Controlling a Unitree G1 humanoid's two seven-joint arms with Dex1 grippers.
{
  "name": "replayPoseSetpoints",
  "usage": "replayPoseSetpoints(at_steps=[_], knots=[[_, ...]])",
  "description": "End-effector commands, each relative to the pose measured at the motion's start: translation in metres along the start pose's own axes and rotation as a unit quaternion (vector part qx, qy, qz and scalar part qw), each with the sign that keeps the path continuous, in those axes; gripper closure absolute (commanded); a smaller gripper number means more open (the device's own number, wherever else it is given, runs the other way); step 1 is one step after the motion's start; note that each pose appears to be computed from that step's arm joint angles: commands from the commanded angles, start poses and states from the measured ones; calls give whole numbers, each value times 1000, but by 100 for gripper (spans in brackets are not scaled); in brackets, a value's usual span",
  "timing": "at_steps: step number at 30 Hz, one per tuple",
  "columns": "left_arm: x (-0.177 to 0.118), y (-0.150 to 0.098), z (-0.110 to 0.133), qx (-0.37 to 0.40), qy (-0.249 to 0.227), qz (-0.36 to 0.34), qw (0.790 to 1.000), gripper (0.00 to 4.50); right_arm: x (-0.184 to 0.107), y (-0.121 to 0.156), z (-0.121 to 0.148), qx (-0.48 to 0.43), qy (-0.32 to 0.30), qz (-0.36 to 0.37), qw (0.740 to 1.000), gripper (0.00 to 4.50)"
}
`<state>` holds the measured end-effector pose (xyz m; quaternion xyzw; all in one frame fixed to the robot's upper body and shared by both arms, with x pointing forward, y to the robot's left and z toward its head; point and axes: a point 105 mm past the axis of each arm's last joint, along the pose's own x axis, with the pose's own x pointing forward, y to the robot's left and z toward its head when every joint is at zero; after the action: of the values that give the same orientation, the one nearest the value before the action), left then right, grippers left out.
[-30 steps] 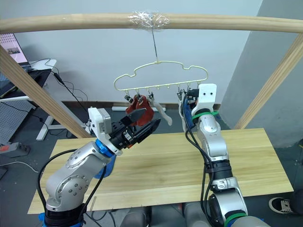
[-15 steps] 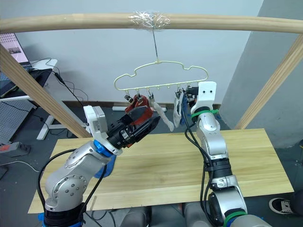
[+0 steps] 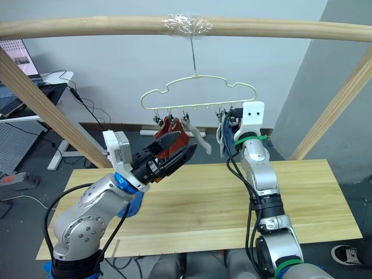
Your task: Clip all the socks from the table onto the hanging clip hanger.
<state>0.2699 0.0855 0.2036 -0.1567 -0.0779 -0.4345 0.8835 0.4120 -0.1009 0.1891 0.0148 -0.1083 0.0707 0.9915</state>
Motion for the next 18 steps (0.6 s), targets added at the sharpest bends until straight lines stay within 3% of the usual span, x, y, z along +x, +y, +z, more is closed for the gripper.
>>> replayPoseSetpoints(at_steps=[1, 9, 14, 18], knots=[[1, -12, 7, 10, -14, -21, 1000, 0, 3, 0, 19, -1, -33, 3, 999, 247], [2, -11, 5, 8, -13, -19, 1000, 0, 3, -4, 12, 4, -16, 1, 1000, 449], [2, -3, -5, 15, 4, 3, 1000, 0, 2, -10, 13, 10, -4, 3, 1000, 449], [-18, 41, -28, 44, 60, 105, 992, 0, -2, -18, 13, 20, 50, 34, 998, 449]])
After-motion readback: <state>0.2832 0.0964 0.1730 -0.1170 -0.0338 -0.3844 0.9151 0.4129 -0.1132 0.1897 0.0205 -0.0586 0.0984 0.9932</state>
